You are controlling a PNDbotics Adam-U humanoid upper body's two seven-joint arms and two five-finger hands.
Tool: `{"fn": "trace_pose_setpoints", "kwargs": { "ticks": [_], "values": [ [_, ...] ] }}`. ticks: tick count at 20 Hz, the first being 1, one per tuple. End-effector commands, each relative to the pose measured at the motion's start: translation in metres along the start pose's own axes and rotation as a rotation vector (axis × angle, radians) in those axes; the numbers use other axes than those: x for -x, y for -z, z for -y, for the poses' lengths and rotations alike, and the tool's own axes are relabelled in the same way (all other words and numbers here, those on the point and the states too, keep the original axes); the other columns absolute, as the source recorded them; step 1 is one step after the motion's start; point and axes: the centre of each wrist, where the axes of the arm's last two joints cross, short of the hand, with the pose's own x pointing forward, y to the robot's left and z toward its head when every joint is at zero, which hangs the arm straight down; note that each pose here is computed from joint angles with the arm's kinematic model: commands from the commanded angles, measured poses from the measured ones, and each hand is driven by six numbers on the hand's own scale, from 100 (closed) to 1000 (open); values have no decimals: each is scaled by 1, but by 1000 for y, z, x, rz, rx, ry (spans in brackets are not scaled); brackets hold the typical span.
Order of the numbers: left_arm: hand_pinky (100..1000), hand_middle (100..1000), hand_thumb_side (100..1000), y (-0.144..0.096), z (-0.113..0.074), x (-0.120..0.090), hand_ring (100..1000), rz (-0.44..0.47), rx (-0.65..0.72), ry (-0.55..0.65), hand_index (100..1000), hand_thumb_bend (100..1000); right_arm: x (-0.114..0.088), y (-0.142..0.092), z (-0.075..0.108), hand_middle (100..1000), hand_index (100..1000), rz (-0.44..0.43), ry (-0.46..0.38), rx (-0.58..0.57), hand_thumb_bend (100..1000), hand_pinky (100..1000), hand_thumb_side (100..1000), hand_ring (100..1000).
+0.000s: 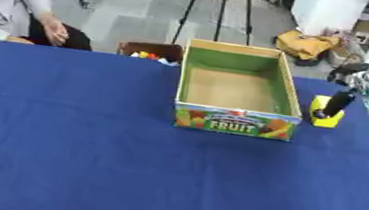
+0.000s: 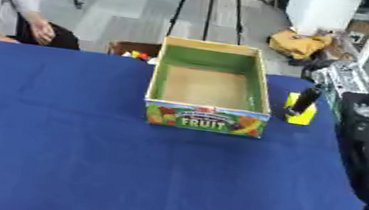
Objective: Pick up objects on the table and place them in the box.
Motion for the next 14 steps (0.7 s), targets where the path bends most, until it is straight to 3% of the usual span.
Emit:
{"fn": "trace_pose_setpoints", "kwargs": {
  "ticks": [1,8,14],
  "values": [
    [613,706,919,6,-4,-5,669,30,10,18,938,100,21,-10,22,1000,1000,-85,-55,40,427,1000,478,1000],
    [611,698,913,6,-4,-5,664,28,10,19,939,100,19,-9,23,1000,1000,-107,-125,43,203,1000,529,1000],
    [610,693,914,6,-4,-5,660,27,8,22,938,100,19,-8,22,1000,1000,-97,-124,55,188,1000,524,1000]
  ]
}}
